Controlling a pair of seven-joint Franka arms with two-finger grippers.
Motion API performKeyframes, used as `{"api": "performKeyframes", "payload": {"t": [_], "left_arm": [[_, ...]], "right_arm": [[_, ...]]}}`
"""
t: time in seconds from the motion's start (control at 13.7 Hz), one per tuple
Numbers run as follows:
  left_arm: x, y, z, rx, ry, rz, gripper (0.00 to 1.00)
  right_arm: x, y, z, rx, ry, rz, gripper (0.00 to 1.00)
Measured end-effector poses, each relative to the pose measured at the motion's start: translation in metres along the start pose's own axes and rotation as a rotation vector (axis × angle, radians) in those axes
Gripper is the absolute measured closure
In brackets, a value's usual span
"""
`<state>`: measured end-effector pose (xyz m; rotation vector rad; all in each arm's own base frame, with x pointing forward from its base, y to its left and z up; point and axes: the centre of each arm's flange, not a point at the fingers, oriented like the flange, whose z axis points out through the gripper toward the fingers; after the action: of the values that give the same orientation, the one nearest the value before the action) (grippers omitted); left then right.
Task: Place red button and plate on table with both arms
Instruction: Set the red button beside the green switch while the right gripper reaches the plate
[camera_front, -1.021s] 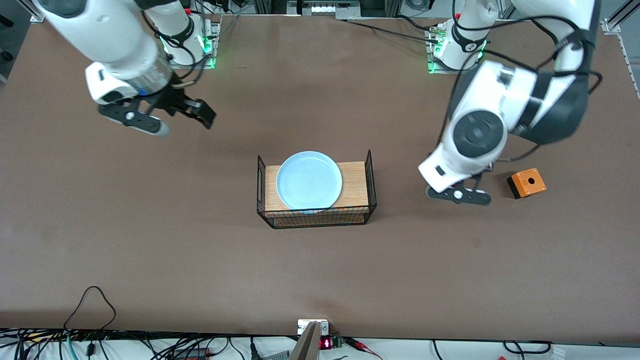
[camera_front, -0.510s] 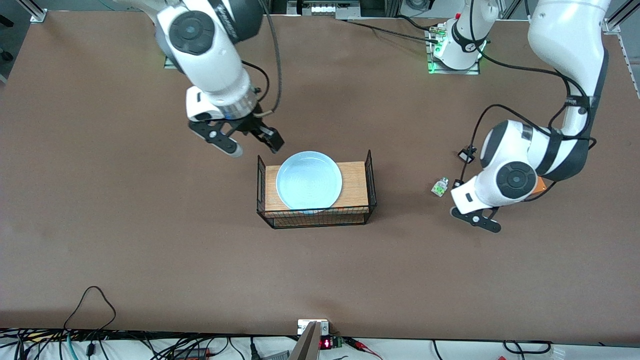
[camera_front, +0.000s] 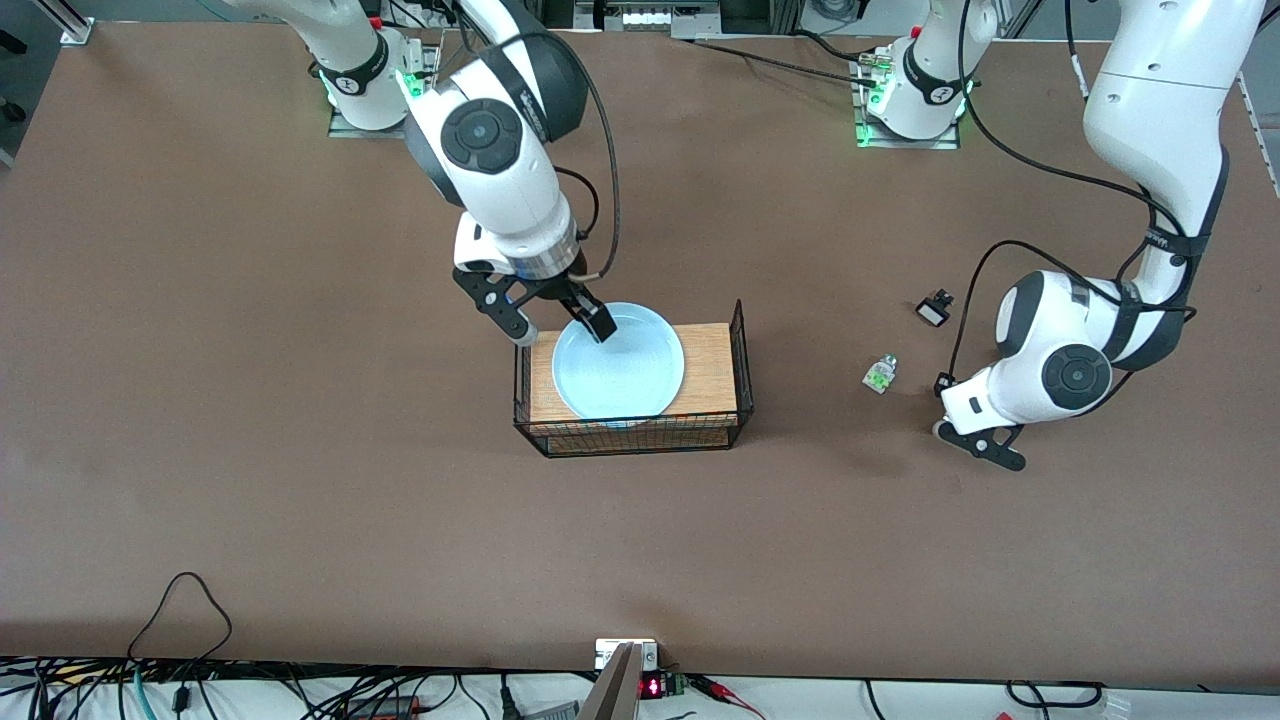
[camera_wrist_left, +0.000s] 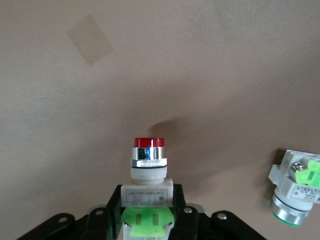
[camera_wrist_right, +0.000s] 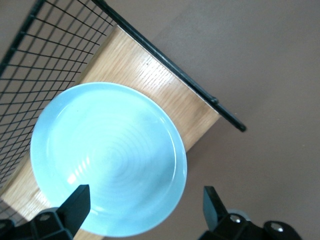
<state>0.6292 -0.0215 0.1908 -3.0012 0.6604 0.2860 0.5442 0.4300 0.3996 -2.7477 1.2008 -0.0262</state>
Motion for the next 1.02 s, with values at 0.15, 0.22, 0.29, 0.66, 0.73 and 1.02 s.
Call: {"api": "performKeyframes", "payload": {"t": [0.15,0.22,0.29,0.66,0.73,1.02], "left_arm": [[0.000,0.002,0.001,-0.001,0.001,0.003,0.44],[0.001,0.002,-0.003,0.000,0.002,0.004,0.36],[0.002,0.003,-0.011,0.002,0.000,0.005,0.26],[-0.003,0.014,-0.135,0.026,-0.033,-0.001,0.00],[-0.008,0.013,-0.169,0.025,-0.030,-0.016,0.00],[-0.036,0.023,-0.297,0.015,-0.008,-0.060,0.00]], "right_arm": [[0.007,0.000,0.021,-0.019,0.004,0.017,0.00],[0.012,0.000,0.026,-0.024,0.006,0.024,0.00],[0.017,0.001,0.028,-0.027,0.008,0.031,0.00],[0.026,0.004,0.038,-0.049,0.009,0.063,0.01],[0.024,0.004,0.045,-0.058,0.008,0.068,0.01],[0.017,0.005,0.062,-0.083,0.003,0.067,0.08]]}}
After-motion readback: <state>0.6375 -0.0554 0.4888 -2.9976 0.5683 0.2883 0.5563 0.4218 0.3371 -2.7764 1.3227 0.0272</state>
